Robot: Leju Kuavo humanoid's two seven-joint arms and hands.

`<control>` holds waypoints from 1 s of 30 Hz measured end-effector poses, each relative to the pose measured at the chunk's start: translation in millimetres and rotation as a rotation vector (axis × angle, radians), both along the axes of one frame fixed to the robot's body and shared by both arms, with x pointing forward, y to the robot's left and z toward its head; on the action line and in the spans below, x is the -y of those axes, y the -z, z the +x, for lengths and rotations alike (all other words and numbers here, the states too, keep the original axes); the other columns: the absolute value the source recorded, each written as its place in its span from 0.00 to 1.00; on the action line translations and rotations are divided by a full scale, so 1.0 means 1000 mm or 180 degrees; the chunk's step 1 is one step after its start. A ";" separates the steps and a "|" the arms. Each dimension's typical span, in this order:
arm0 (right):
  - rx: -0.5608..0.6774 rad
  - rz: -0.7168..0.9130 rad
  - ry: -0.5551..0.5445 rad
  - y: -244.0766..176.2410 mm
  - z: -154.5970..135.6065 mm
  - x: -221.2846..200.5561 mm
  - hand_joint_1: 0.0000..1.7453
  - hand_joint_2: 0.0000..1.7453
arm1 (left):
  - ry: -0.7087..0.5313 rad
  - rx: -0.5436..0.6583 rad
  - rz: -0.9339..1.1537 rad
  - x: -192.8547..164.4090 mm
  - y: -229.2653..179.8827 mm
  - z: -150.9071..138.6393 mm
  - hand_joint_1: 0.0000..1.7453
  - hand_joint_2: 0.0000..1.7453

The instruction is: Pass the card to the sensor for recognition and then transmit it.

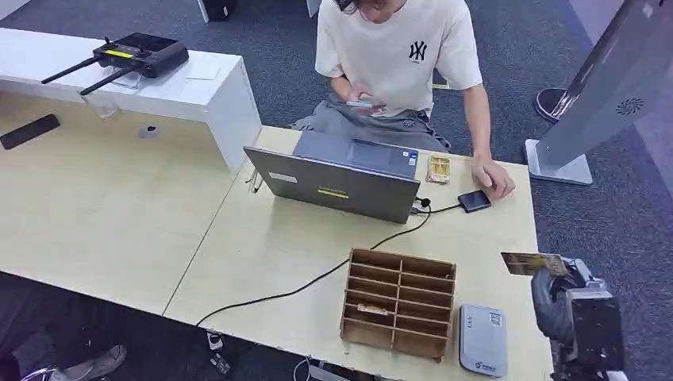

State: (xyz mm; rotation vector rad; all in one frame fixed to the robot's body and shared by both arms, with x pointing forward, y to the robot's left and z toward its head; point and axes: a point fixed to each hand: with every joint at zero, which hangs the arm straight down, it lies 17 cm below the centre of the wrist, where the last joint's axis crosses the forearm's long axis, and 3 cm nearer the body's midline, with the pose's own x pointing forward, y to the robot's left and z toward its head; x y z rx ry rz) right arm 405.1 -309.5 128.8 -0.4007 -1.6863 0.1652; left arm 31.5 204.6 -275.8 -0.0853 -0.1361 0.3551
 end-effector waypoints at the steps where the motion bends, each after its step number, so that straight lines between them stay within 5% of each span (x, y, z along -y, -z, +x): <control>1: -0.0019 -0.0003 0.0000 0.001 0.000 0.000 1.00 1.00 | -0.0001 -0.0001 0.0001 0.000 0.000 0.000 0.00 1.00; 30: -0.0718 -0.0243 0.0083 0.069 -0.028 0.018 1.00 1.00 | -0.0086 -0.0029 -0.0020 0.002 0.000 -0.002 0.00 1.00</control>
